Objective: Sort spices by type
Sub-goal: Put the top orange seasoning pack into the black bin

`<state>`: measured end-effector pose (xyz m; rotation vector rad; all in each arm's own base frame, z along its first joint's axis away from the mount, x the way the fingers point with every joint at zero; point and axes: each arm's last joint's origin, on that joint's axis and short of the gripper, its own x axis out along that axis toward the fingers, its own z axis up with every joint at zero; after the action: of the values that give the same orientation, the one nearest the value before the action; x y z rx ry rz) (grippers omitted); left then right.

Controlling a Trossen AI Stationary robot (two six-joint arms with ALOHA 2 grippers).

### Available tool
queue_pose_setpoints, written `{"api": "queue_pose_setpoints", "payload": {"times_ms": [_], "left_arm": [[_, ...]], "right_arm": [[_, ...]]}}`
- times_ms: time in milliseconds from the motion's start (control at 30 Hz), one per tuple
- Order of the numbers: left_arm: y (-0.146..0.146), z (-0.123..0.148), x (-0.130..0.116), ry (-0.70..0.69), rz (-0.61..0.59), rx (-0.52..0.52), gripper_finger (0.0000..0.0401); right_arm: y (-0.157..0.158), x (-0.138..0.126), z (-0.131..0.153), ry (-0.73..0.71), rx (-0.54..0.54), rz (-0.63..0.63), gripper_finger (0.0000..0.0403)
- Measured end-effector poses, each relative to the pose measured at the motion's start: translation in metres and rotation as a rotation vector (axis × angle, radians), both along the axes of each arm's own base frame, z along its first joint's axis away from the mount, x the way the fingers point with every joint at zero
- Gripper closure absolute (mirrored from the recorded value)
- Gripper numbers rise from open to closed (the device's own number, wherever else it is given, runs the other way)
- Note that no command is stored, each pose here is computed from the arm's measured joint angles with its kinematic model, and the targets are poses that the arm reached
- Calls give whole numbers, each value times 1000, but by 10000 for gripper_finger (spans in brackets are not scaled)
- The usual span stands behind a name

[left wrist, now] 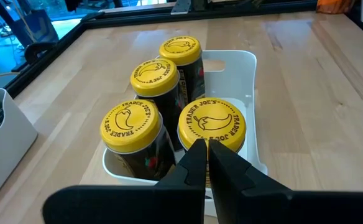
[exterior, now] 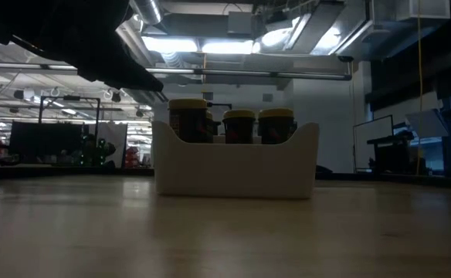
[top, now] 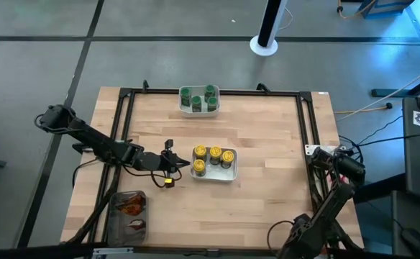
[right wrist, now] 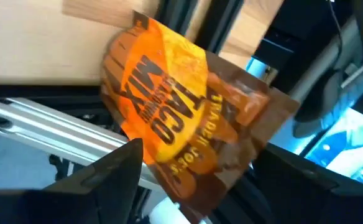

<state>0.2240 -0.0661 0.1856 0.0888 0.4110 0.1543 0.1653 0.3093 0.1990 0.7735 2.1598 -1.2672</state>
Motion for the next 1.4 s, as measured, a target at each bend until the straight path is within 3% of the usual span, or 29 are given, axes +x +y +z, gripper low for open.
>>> {"api": "queue_pose_setpoints", "payload": {"times_ms": [533,933,1400], "left_arm": [[0,0,0,0,0,0,397],[0,0,0,0,0,0,397],[0,0,0,-1,0,-1,397]], "right_arm": [[1,7,-8,-232,-80,35,110],[5,2,-10,-283,-99,68,201],[11,0,-26,-285,-114,113,235]]}}
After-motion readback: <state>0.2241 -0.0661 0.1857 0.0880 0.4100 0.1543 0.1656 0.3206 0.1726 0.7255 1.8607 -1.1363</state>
